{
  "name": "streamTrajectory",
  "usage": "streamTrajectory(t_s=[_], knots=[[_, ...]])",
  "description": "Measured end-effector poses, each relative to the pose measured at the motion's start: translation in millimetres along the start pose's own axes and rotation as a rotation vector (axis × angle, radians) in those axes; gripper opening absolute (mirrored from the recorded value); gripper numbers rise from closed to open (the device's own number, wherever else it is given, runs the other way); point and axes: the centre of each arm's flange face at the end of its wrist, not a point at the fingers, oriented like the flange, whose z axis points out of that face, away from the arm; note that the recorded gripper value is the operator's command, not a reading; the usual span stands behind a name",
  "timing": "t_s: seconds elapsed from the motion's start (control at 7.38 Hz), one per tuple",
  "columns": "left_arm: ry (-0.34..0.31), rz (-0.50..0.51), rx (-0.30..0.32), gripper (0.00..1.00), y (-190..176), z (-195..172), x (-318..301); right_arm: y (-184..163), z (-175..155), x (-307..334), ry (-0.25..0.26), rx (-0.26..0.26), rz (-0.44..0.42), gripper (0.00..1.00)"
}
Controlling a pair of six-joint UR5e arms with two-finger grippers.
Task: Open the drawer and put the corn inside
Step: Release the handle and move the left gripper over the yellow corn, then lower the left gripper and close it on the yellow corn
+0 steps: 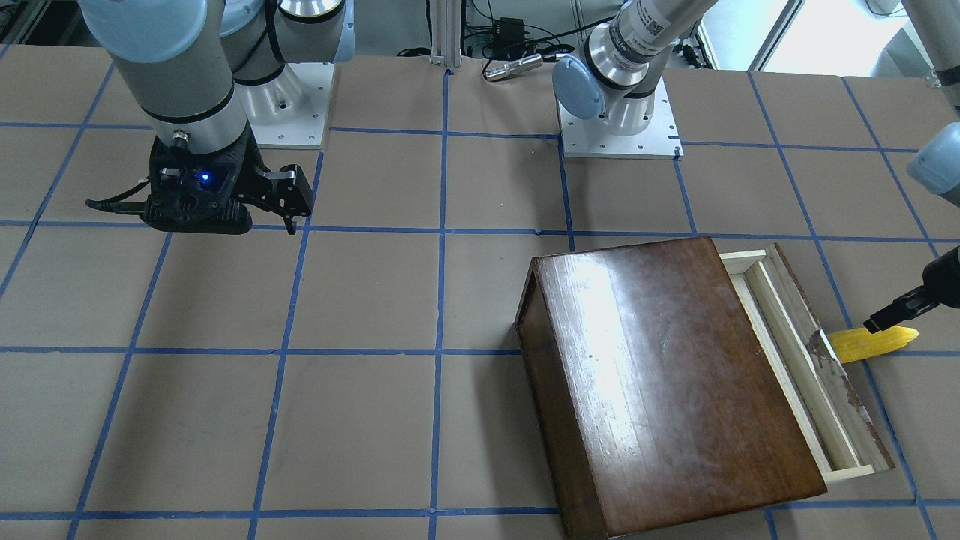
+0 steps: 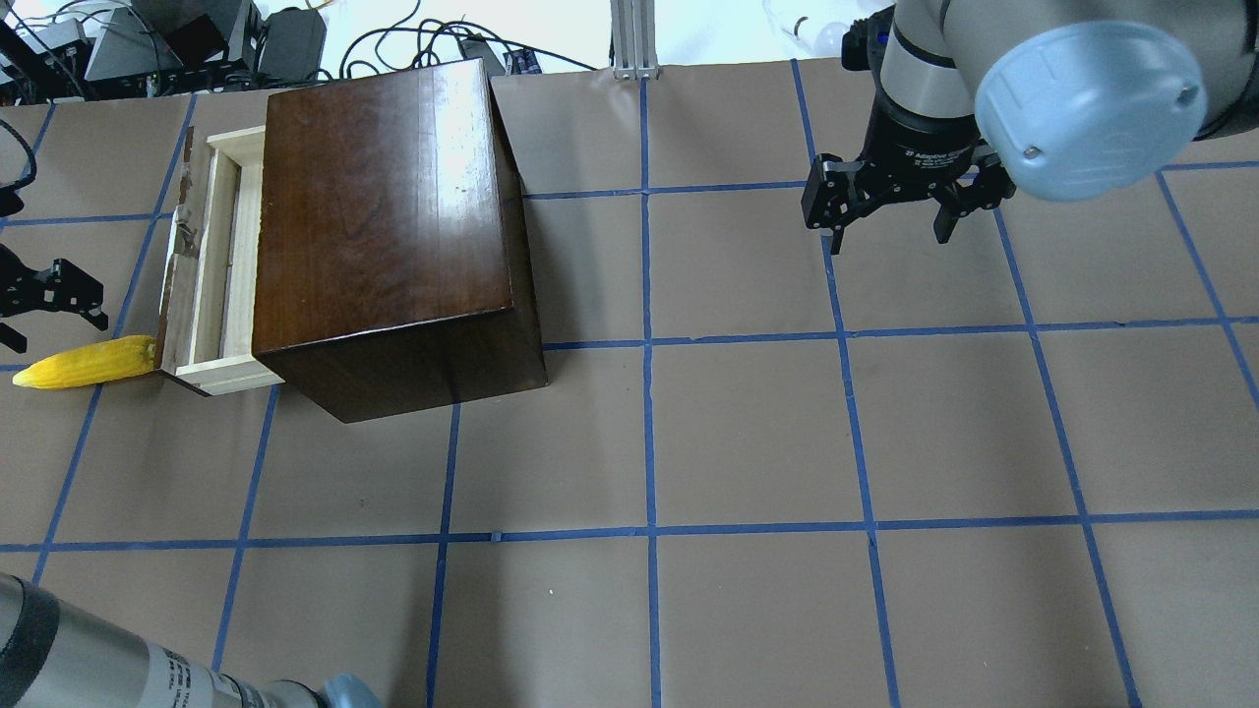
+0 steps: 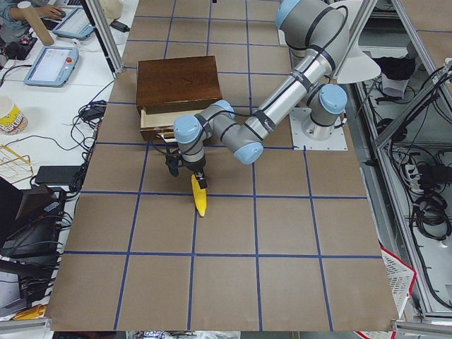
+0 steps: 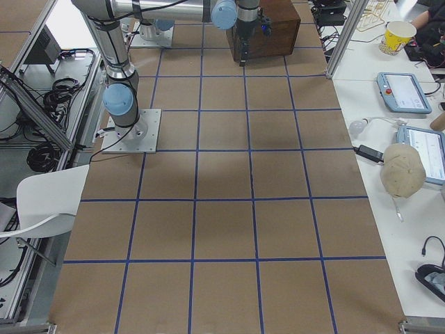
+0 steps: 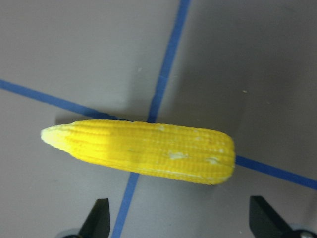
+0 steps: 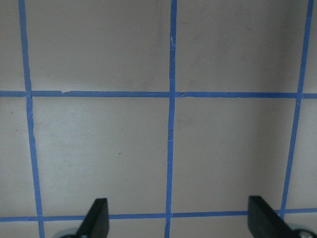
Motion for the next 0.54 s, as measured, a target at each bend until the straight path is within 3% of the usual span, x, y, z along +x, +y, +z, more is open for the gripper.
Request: streamTrajectory(t_s=[0.54], knots=[[0.035,-0.087,0.021,1.0,-6.3,5.7,-2.9,0.0,-0.1,0.0,0.0,0.0,0.0,1.0]])
